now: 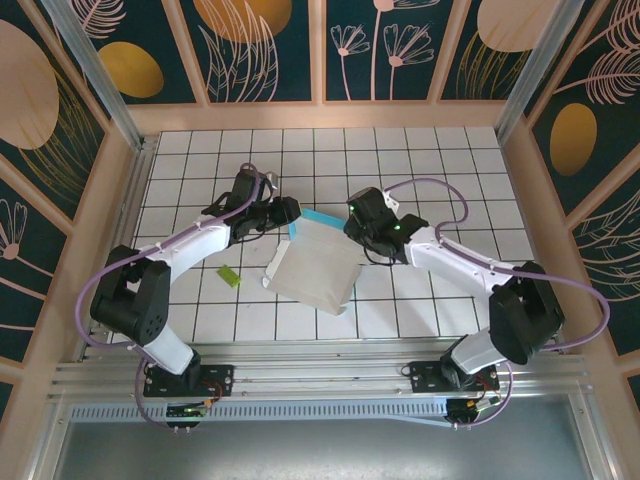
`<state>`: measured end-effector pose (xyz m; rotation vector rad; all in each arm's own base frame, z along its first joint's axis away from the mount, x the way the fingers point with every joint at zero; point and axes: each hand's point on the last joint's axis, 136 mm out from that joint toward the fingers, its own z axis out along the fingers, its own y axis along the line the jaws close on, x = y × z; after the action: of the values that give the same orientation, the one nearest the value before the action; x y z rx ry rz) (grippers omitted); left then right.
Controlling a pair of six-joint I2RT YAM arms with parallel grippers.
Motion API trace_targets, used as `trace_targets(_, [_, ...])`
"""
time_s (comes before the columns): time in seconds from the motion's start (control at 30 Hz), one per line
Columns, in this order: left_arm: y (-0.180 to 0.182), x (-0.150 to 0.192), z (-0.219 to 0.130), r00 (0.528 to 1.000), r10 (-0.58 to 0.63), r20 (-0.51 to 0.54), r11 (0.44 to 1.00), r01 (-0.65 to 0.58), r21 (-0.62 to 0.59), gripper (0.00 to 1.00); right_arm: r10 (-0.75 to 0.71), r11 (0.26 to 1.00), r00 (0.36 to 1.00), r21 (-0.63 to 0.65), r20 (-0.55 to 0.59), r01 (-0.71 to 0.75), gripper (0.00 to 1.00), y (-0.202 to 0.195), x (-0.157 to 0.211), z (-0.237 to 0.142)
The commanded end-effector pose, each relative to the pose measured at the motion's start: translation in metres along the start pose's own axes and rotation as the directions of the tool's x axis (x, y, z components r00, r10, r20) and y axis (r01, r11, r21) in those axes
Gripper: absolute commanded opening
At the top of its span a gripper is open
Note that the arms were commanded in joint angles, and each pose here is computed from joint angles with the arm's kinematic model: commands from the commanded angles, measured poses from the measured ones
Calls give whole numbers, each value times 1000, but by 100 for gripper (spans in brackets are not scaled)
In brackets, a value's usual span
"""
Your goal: Fold the paper box
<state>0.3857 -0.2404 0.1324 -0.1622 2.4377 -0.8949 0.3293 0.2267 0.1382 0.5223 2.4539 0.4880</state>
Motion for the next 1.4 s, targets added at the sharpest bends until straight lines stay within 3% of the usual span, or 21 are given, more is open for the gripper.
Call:
trace_targets(0.0, [1,18,7,997,-31,-73,999,33,28,35,-129,989,989,63,-73,134,34,-13,12,17])
trace_targets(0.37, [7,25,1,996,-49,-72,999,51,19,39,-183,979,981,79,-67,188,43,-5,-9,-6])
trace_targets(0.6, [9,27,0,996,-46,-75,999,47,10,39,-63,996,996,56,-62,66,46,-30,4,-41])
trace_targets(0.77, [10,28,-1,996,-38,-76,999,39,6,39,80,994,994,-70,-79,-86,47,-53,41,-49])
trace_targets(0.9, [11,30,1,996,-30,-86,1000,30,0,40,193,957,975,-197,-109,-212,46,-64,67,-40])
trace_targets(1.03, [11,29,0,996,-20,-87,1000,20,0,40,230,924,972,-305,-45,-233,45,-68,66,-25])
trace_targets(1.37, [10,33,0,994,3,-112,1000,-3,1,40,228,950,973,-227,36,-214,47,-66,49,19])
